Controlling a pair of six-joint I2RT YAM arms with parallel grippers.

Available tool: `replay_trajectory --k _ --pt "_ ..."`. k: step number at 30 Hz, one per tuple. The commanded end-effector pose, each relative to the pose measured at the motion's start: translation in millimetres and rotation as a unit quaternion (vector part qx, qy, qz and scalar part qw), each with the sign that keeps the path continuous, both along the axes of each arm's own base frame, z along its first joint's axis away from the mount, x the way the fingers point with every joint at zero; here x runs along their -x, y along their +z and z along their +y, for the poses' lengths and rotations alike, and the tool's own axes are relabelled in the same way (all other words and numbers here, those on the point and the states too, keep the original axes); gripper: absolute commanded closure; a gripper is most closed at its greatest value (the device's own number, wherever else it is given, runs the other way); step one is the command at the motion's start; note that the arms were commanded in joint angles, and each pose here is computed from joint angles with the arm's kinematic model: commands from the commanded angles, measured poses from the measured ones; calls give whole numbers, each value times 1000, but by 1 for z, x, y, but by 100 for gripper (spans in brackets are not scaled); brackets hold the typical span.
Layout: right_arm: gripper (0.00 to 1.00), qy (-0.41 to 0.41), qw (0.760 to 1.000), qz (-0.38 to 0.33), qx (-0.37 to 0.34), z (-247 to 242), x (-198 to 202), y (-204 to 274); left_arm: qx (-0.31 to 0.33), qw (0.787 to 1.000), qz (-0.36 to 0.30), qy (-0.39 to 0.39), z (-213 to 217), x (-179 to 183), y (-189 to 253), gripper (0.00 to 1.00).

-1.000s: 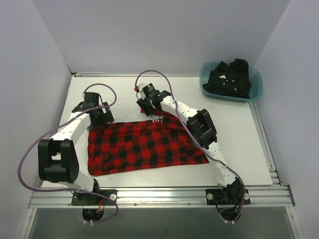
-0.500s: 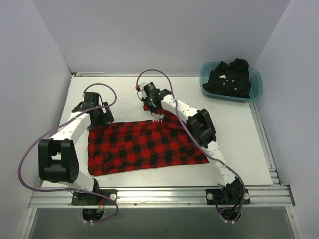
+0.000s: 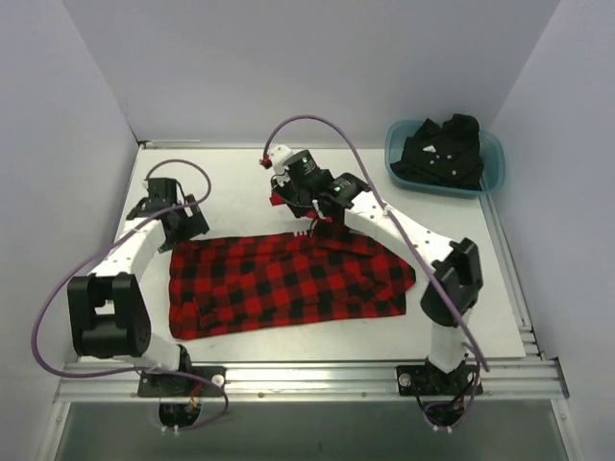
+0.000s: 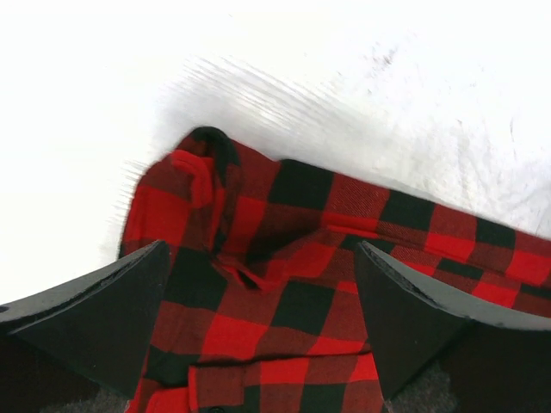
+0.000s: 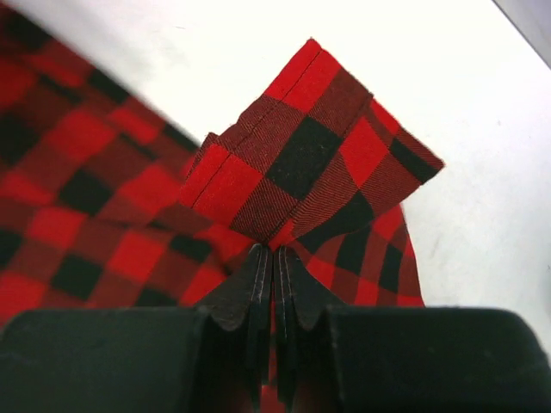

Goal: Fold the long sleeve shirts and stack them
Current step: Fold the shirt

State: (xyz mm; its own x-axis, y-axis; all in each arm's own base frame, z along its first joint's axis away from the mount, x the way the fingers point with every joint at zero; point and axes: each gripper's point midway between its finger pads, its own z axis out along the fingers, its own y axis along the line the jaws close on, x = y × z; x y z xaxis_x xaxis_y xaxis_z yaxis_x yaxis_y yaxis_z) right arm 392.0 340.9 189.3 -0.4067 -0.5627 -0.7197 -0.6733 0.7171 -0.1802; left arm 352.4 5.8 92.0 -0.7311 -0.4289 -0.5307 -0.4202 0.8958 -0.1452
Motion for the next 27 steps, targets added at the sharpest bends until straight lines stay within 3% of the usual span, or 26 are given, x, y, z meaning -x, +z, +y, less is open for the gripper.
replay_trajectory --k 1,8,13,27 --pt "100 47 999 -7 -26 15 72 37 8 998 -63 26 15 -16 35 3" --pt "100 146 989 30 -22 29 202 20 3 996 -80 35 25 -13 44 3" --pt "100 186 979 77 -43 12 257 10 4 996 -81 32 24 -13 45 3" --pt "100 183 970 142 -80 -56 310 17 46 998 -43 3 4 -13 17 3"
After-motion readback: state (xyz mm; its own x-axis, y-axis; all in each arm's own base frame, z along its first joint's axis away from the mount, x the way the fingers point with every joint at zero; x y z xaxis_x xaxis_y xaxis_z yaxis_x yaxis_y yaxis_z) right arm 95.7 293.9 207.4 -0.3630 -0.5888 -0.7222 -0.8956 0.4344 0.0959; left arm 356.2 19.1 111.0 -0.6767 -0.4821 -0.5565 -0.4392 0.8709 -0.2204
